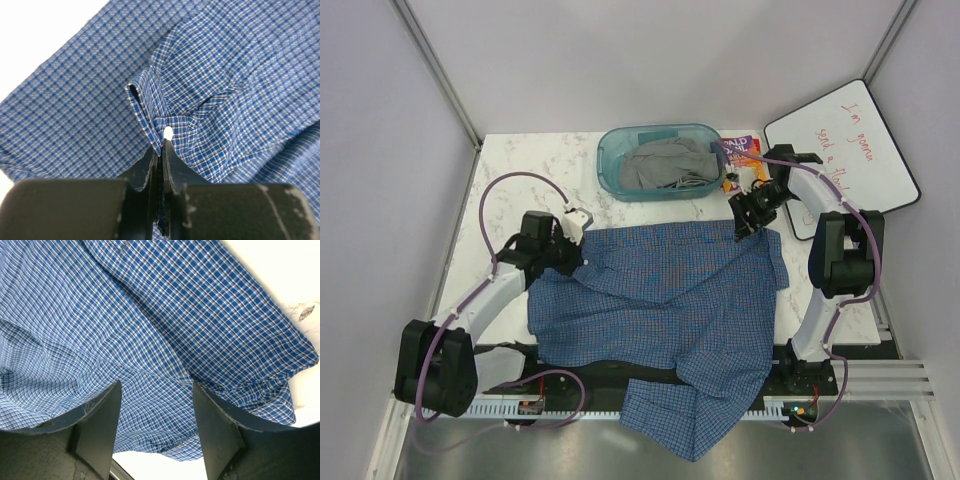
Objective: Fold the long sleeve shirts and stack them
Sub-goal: Fold the shirt
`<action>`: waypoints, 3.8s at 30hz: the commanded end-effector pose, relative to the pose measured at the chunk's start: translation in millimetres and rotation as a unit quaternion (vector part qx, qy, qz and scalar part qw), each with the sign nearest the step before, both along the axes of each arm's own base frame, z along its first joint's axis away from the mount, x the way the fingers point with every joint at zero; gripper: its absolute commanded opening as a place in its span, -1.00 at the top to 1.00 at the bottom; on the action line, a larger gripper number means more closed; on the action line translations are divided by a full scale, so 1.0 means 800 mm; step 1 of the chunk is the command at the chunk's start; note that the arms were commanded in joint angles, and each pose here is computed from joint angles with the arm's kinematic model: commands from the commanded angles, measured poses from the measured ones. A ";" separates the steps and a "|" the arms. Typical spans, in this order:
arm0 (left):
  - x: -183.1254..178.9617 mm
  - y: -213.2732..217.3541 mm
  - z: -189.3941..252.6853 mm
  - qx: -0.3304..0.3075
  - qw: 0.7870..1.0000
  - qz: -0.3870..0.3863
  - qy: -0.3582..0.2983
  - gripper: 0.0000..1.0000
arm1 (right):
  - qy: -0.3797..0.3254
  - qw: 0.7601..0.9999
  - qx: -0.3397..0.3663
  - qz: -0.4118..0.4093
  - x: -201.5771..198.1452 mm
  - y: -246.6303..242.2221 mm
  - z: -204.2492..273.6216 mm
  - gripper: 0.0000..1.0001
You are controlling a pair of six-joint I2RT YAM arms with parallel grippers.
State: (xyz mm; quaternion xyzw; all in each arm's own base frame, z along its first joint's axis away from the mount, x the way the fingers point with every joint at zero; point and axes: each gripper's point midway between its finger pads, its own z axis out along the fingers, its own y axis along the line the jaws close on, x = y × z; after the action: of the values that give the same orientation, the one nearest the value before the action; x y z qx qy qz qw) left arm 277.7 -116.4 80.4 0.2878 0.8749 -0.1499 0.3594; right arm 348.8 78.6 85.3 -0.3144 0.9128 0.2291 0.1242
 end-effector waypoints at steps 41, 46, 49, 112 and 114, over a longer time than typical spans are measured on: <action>0.082 0.065 -0.031 0.073 0.990 -0.057 0.109 -0.28 | -0.088 0.984 -0.142 0.067 0.039 -0.001 -0.002 -0.24; -0.013 0.039 0.024 0.026 0.980 -0.170 0.099 -0.70 | -0.119 0.972 -0.078 0.185 -0.083 0.009 0.076 -0.43; -0.063 0.035 0.039 0.018 0.976 -0.200 0.090 -0.74 | -0.085 0.959 -0.067 0.262 -0.188 0.034 0.079 -0.52; -0.218 0.115 -0.091 0.228 0.815 -0.532 -0.001 -0.23 | -0.007 0.879 -0.194 0.435 -0.312 0.107 -0.023 1.00; -0.214 0.114 -0.094 0.233 0.814 -0.532 -0.015 -0.15 | -0.009 0.883 -0.192 0.427 -0.307 0.106 -0.019 1.00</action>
State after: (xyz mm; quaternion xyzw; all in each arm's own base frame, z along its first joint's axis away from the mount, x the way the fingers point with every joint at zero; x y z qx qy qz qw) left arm 105.2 -25.3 12.2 0.7524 0.6294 -0.1210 0.1516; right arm 90.6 152.9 53.5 -0.7033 0.7033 0.0662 -0.0791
